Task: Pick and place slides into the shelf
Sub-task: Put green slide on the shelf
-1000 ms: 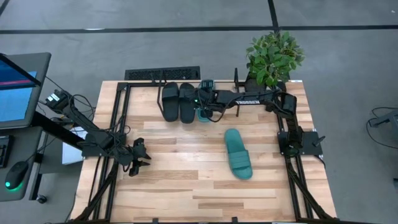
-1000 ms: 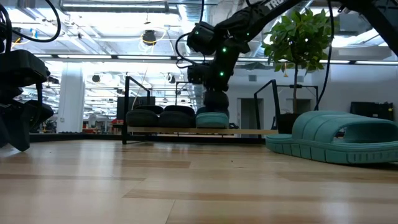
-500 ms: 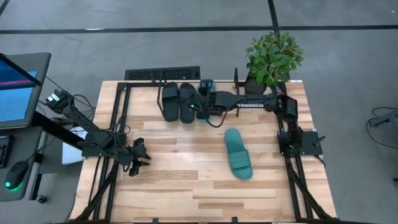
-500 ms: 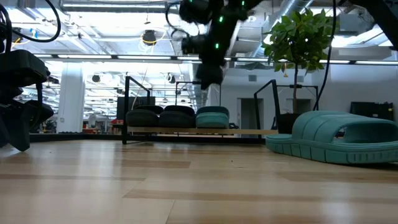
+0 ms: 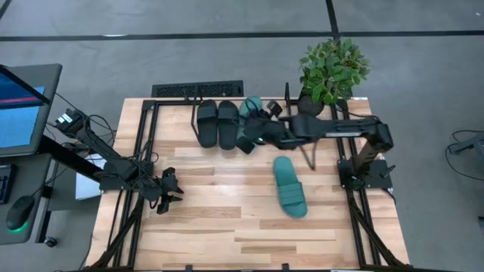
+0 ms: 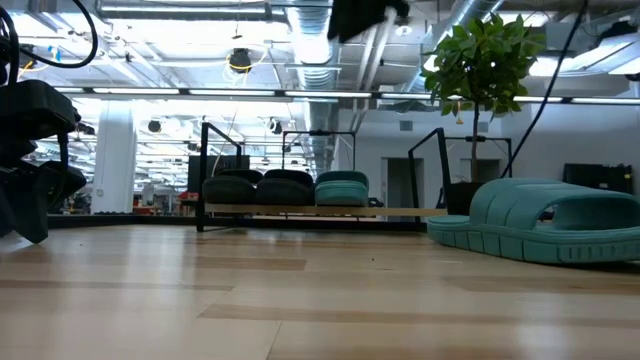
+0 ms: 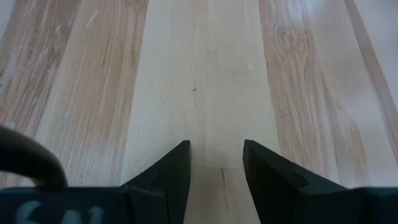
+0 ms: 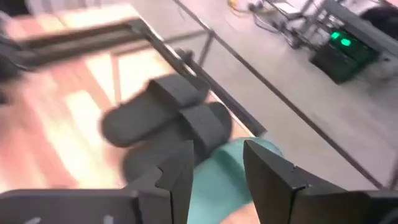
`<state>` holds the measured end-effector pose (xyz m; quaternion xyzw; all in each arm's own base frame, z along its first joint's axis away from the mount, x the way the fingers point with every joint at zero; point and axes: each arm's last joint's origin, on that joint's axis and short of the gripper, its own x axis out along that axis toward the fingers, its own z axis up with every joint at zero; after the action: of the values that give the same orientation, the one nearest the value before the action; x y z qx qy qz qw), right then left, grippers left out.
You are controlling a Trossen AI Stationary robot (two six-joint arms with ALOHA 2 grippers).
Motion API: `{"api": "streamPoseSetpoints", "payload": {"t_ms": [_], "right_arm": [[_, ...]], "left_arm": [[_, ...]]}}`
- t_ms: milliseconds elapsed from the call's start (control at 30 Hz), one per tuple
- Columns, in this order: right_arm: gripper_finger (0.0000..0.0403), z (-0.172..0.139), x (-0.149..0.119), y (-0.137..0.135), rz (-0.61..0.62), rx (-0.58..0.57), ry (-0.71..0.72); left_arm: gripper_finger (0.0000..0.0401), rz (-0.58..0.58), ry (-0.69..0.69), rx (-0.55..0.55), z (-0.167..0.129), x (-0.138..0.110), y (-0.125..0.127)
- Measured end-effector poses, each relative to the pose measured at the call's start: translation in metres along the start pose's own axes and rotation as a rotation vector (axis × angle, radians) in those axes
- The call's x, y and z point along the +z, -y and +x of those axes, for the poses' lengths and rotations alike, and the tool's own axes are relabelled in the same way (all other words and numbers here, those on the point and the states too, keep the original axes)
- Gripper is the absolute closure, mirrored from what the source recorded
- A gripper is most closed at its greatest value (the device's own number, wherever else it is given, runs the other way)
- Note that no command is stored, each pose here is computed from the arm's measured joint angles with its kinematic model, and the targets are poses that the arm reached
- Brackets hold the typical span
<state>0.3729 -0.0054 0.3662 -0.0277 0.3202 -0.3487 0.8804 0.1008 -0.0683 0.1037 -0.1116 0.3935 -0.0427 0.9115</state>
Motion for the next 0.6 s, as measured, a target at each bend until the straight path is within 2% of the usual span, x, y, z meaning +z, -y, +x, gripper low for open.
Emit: {"api": "streamPoseSetpoints", "payload": {"t_ms": [233,467,600], "right_arm": [[0.0274,-0.048,0.007,-0.015,0.052,0.071,0.151],[0.0276,-0.068,-0.002,-0.033,0.145,0.119,0.155],[0.0275,-0.076,-0.016,-0.056,0.211,0.155,0.122]], "left_arm": [[0.0266,0.000,0.000,0.000,0.000,0.000,0.000],[0.0266,0.000,0.000,0.000,0.000,0.000,0.000],[0.0266,0.000,0.000,0.000,0.000,0.000,0.000]]}}
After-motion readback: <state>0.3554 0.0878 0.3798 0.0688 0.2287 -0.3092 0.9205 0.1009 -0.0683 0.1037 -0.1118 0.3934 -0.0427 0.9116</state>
